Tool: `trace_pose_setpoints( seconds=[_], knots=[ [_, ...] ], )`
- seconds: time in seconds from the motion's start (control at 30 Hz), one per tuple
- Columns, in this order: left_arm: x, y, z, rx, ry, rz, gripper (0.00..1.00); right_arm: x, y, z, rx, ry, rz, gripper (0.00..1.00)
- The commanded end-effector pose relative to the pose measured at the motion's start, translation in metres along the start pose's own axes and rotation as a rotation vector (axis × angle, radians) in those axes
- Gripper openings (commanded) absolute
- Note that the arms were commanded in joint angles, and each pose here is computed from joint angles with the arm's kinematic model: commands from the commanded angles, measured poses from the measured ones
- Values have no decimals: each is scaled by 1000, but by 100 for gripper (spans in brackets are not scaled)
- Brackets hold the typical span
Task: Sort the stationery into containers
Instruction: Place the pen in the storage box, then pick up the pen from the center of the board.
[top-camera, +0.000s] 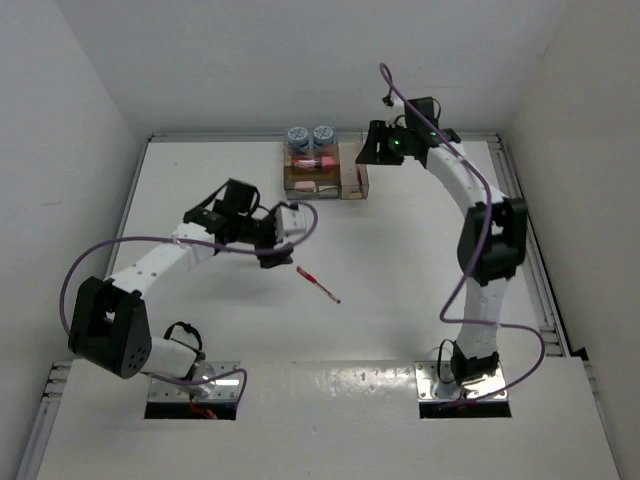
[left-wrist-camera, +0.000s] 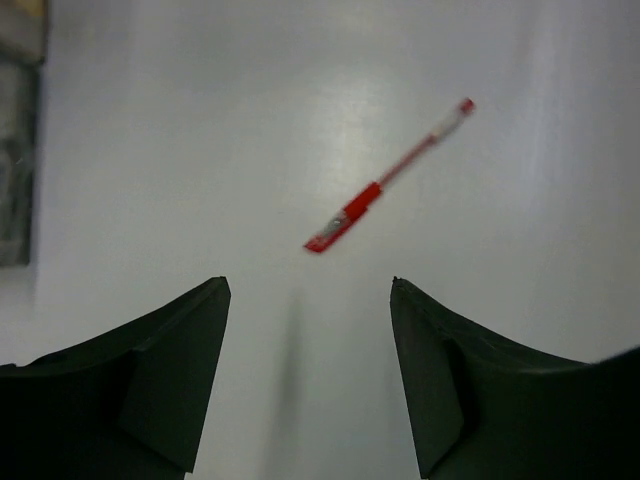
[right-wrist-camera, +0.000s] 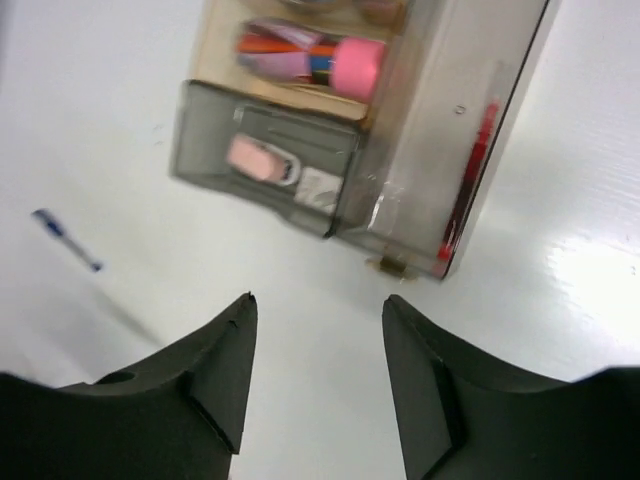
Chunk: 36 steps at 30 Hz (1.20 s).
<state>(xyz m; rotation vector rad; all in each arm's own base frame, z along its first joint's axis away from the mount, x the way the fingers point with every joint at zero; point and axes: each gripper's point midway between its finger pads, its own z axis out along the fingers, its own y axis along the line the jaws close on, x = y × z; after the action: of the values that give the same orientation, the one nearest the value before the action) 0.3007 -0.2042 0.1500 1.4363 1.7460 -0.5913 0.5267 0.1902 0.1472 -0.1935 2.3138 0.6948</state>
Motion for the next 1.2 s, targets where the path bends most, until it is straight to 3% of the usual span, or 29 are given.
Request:
trace_pose_setpoints(
  seconds=[0.0,0.1,0.4,0.7,1.17],
  knots=[
    [19,-44,6,165,60,338,70,7,21,-62,-86,-6,-68,52],
    [22,-49,21,194,61,410,62,49,13,-92,-87,66,-68,50],
    [30,-42,69,340,61,579,59,144,7,-156,-121,202,-93,44],
    [48,-46,101,427,88,626,53,166,12,-172,-138,260,-94,42],
    [60,-48,118,511,130,617,42,171,25,-165,-195,351,-94,46]
  ],
)
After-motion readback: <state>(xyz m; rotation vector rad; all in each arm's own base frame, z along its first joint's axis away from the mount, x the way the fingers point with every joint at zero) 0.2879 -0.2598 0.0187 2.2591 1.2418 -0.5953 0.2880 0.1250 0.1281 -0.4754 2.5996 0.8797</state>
